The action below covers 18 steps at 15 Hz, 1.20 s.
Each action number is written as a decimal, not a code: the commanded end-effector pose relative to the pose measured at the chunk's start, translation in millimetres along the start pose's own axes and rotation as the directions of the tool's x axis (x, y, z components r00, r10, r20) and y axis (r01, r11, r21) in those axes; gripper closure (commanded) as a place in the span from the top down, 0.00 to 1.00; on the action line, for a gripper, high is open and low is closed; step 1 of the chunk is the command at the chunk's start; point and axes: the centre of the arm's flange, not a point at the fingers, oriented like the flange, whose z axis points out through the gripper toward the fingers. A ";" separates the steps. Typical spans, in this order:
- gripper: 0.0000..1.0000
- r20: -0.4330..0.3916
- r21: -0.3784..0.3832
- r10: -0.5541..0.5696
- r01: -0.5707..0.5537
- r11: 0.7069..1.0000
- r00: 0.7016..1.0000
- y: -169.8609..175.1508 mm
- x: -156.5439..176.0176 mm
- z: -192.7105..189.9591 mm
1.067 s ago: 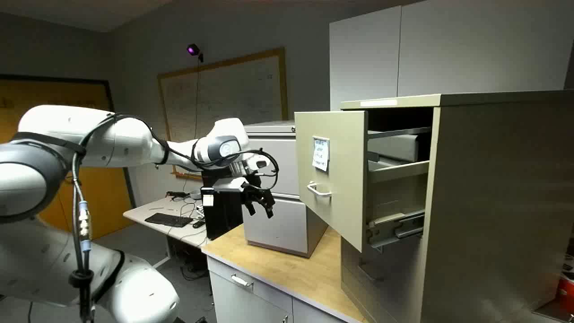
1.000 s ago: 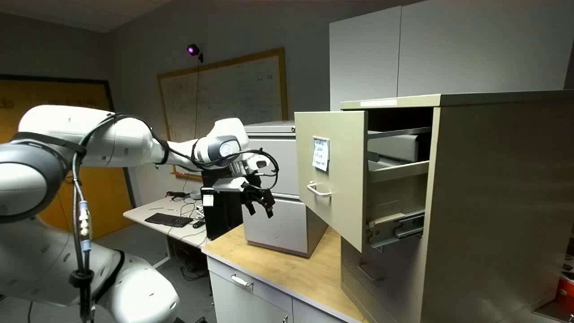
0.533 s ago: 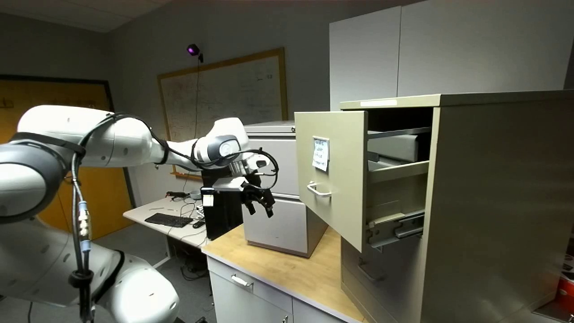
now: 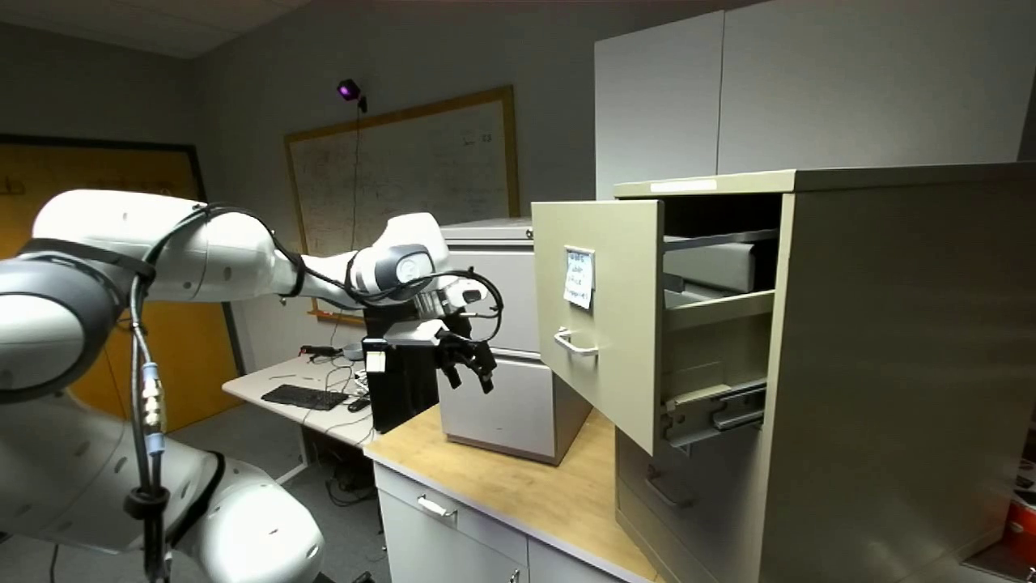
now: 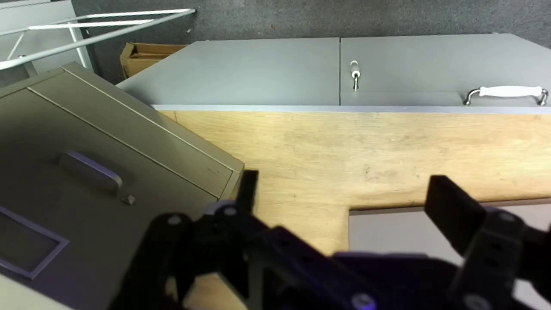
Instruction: Close the top drawer of the right cabinet
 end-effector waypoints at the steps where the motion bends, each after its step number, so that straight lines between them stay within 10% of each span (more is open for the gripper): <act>1: 1.00 -0.022 -0.035 0.011 -0.012 0.999 1.000 1.0 1.4 0.0; 9: 0.99 -0.169 -0.205 0.013 -0.048 0.978 0.986 -15.4 -1.3 -20.5; 10: 0.75 -0.195 -0.230 0.019 -0.065 0.971 0.981 -18.7 -4.0 -25.5; 18: 0.22 -0.426 -0.398 0.107 -0.292 0.870 0.898 -21.4 -20.9 -57.7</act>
